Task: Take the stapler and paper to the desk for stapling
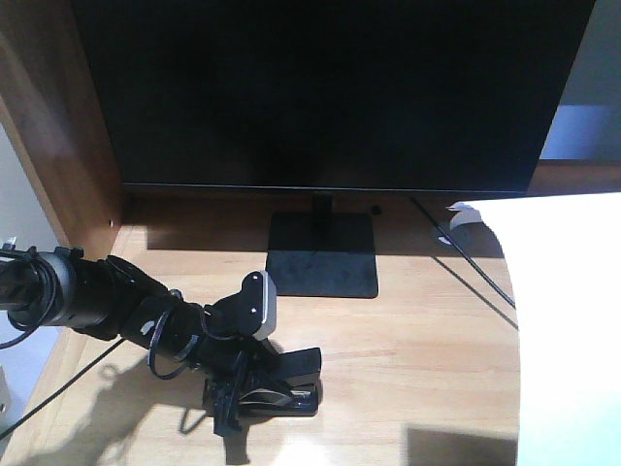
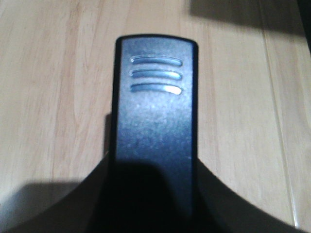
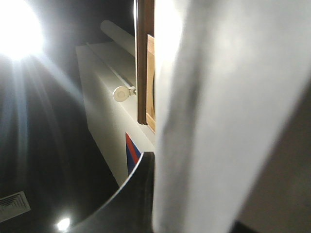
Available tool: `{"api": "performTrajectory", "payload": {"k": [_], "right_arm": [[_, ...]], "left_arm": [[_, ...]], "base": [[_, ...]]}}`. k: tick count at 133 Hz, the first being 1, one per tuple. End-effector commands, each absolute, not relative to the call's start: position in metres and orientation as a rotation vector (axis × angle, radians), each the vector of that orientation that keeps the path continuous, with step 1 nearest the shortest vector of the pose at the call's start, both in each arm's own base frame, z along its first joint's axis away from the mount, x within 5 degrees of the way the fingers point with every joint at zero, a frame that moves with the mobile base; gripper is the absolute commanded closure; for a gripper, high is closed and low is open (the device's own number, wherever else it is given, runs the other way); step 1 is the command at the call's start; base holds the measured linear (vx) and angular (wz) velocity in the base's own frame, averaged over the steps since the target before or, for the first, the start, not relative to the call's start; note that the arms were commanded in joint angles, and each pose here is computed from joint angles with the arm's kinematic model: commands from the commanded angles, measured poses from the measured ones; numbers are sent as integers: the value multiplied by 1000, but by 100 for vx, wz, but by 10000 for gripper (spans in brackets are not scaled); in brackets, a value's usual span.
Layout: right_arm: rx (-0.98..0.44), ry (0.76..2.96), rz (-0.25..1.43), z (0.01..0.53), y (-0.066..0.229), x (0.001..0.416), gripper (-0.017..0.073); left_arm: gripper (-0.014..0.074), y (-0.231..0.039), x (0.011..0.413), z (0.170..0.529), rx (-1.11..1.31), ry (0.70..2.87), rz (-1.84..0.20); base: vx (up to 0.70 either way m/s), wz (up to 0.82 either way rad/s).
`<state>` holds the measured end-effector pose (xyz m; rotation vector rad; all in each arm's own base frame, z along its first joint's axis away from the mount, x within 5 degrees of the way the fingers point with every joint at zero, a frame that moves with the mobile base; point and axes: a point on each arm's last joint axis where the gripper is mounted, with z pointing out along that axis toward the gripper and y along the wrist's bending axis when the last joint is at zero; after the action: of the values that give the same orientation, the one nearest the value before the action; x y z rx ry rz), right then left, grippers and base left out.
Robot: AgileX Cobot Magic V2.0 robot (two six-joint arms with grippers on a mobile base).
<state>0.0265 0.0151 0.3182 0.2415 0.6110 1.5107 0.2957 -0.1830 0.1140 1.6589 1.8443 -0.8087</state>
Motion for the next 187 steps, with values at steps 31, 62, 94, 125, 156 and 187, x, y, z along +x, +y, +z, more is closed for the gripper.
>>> {"api": "performTrajectory", "payload": {"k": [31, 62, 94, 125, 156, 187], "right_arm": [[210, 571, 1503, 327, 15, 24, 565], [210, 571, 1503, 327, 15, 24, 565], [210, 571, 1503, 327, 15, 24, 565], [211, 570, 1504, 327, 15, 24, 565], [211, 570, 1504, 327, 15, 24, 565], [211, 570, 1504, 327, 15, 24, 565]], "left_arm": [[460, -191, 298, 140, 1613, 1746, -848], [181, -191, 297, 141, 1616, 1738, -866], [-137, -191, 297, 142, 1615, 1734, -875], [-97, -190, 295, 161, 1605, 1692, -844], [32, -187, 293, 192, 1514, 1712, -806], [205, -183, 289, 219, 1449, 1707, -766]], "base": [[0, 0], [0, 0], [0, 0], [0, 0], [0, 0], [0, 0]]}}
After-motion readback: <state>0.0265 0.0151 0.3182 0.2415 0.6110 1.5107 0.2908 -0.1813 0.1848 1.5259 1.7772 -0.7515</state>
